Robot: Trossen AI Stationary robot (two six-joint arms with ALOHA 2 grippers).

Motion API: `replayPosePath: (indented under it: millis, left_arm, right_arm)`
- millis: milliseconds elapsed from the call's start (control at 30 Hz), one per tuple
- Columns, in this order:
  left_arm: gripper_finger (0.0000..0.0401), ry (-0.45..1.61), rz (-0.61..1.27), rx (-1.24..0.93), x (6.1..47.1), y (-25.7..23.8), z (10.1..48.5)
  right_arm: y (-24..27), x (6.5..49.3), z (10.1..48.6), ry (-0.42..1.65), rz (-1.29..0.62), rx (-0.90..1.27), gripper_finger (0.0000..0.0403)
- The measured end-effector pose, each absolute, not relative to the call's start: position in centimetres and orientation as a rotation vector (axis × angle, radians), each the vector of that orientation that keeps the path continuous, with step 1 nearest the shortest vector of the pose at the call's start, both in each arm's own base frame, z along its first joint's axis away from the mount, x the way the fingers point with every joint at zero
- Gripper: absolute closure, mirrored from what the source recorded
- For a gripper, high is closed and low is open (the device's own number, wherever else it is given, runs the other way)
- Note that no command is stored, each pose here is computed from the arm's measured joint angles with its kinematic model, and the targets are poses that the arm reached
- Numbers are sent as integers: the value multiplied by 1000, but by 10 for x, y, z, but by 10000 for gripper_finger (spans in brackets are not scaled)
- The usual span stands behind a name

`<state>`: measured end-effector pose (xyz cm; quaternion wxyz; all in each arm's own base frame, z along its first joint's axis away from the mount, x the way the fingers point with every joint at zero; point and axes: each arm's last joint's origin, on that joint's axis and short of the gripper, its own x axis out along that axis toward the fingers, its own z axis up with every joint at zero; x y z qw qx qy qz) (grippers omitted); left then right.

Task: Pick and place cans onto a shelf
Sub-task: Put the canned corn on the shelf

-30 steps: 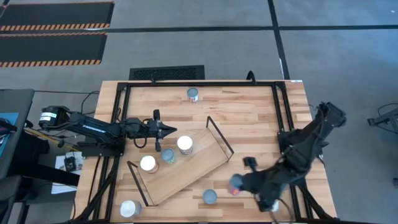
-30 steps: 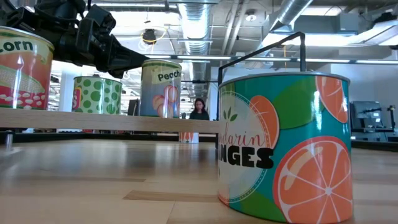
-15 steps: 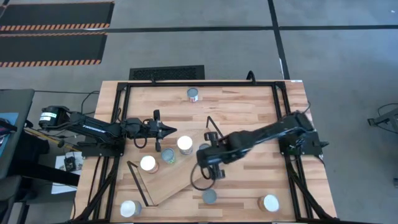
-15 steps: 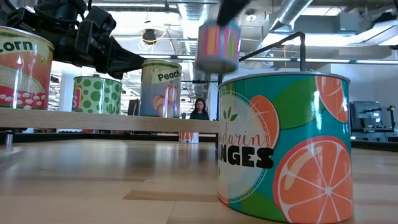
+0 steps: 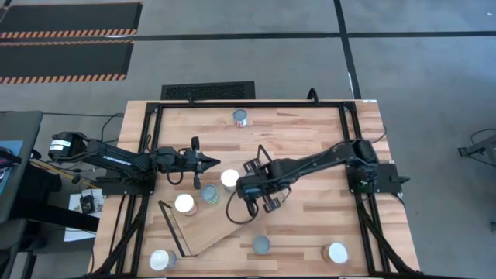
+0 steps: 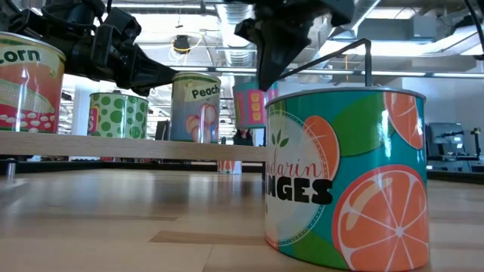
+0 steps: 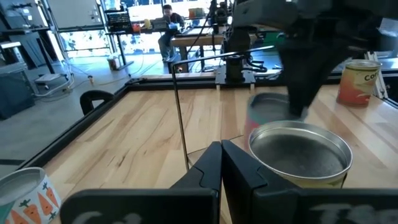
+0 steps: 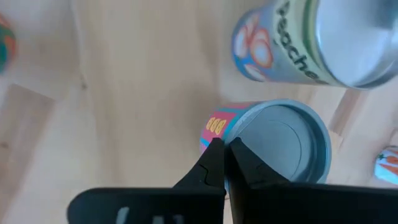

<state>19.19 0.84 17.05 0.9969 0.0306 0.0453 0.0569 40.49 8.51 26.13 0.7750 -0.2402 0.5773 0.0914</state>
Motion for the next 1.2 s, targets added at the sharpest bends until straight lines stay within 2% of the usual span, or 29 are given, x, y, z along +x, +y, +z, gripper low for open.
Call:
replayPosePath:
  millis: [400, 1200]
  left_arm:
    - [401, 92, 114, 61, 192, 8, 170]
    - [401, 93, 114, 60, 192, 8, 170]
  right_arm:
    - [56, 412, 262, 1235, 240, -516, 393]
    - [44, 416, 250, 1217, 82, -288, 390]
